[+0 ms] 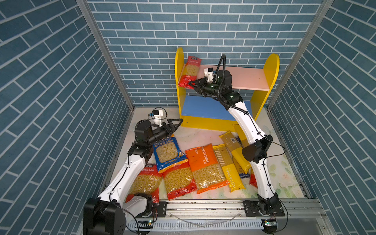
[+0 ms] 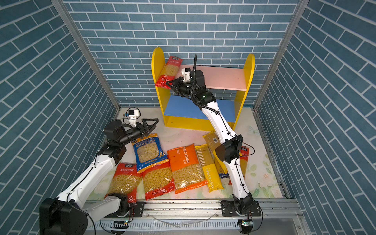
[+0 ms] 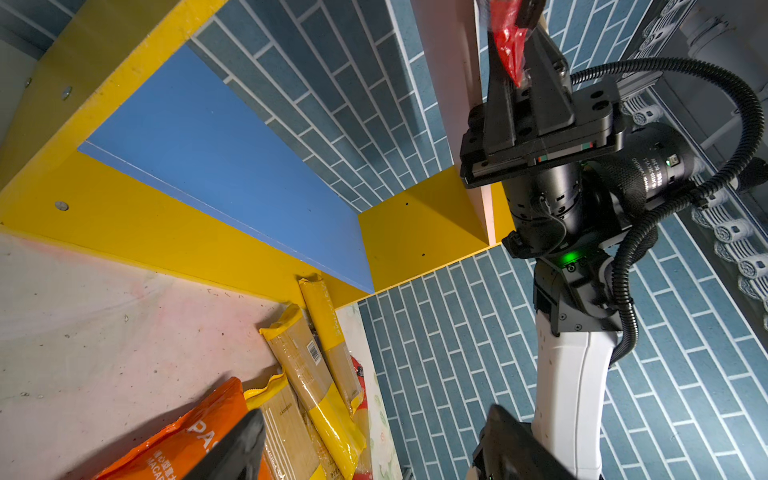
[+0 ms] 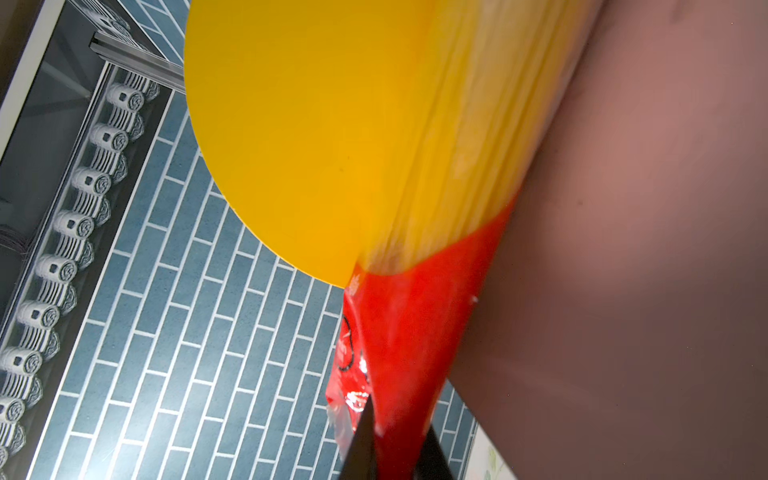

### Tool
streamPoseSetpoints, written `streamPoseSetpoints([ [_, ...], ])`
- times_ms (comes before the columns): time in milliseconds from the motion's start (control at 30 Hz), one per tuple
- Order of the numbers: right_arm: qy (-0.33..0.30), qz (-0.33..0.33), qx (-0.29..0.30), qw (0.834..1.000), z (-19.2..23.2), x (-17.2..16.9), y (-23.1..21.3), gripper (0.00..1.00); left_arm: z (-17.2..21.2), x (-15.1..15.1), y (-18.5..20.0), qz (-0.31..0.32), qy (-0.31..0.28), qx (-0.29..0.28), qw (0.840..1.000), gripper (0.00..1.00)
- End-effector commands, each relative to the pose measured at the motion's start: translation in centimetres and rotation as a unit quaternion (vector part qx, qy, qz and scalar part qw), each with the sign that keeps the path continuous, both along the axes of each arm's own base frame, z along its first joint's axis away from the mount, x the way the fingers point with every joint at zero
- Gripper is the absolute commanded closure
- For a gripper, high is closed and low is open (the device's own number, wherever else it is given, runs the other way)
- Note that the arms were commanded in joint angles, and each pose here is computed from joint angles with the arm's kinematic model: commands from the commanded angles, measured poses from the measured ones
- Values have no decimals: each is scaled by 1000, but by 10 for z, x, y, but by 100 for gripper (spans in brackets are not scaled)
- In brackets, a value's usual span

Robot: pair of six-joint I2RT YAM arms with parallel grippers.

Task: Place and organize the pasta boxes and bags onto the shelf
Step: 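Open the right gripper, leaving the pack standing on the pink board, then lower both grippers back down toward the remaining pasta bags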

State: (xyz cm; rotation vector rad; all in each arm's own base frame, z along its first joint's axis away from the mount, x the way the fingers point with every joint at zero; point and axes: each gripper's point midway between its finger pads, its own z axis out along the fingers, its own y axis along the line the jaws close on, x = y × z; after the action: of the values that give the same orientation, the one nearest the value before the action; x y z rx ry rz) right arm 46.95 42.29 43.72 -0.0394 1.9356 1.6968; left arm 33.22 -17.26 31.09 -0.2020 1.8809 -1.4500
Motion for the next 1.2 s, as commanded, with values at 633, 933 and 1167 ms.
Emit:
streamPoseSetpoints([
  [633,-45,42,17,998,19,-21,8,91,-4,-10,0,5,-4,20,1000,17],
  [933,-28,52,17,998,7,-14,13,85,-6,-8,-7,0,0,20,1000,16],
  [1167,-52,57,18,997,23,-26,6,51,-4,-15,-4,2,-5,32,999,16],
])
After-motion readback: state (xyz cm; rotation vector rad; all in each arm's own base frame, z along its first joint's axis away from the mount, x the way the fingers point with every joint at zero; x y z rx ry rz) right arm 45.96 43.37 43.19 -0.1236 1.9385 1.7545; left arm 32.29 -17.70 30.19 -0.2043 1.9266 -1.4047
